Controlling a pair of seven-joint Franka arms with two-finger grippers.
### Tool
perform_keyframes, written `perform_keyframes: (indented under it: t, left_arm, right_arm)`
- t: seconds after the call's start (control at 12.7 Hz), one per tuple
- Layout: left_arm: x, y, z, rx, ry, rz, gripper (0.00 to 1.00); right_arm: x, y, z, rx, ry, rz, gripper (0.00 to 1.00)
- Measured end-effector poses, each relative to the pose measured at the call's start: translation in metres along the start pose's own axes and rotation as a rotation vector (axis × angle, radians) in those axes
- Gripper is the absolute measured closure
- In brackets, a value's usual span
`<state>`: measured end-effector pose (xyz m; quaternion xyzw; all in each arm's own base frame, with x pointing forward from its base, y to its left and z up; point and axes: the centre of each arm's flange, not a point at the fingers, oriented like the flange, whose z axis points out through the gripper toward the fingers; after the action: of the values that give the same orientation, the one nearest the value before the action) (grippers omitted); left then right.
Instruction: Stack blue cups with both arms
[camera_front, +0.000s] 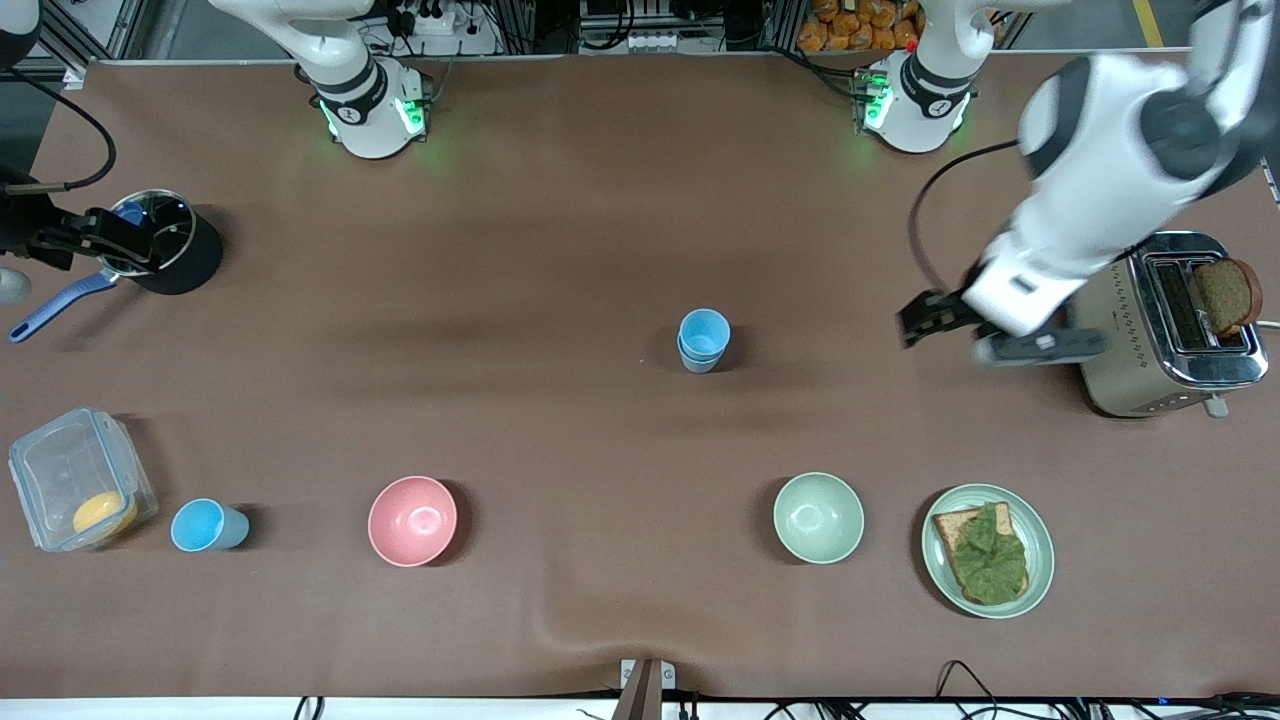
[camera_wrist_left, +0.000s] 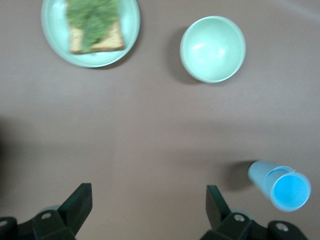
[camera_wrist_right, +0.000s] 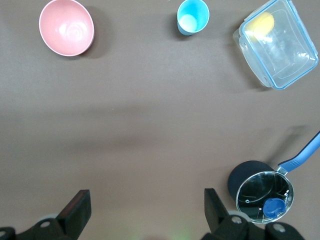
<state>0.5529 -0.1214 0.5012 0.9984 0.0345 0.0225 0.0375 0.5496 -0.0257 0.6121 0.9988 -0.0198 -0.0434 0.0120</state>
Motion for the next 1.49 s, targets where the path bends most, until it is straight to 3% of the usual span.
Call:
perform_keyframes:
  t: [0.31,0.79,1.49]
  left_arm:
    - [-0.022,-0.063,-0.055,0.018,-0.052,-0.073,0.0]
    - [-0.006,-0.087,-0.124,0.04,-0.018,-0.11,0.0]
    - [0.01,-0.091,-0.136,0.054,0.0,-0.116,0.0]
  right_arm:
    - [0.0,0.0,0.0,0.0,0.0,0.0,0.0]
    - [0.0,0.0,0.0,0.0,0.0,0.0,0.0]
    - [0.0,0.0,0.0,0.0,0.0,0.0,0.0]
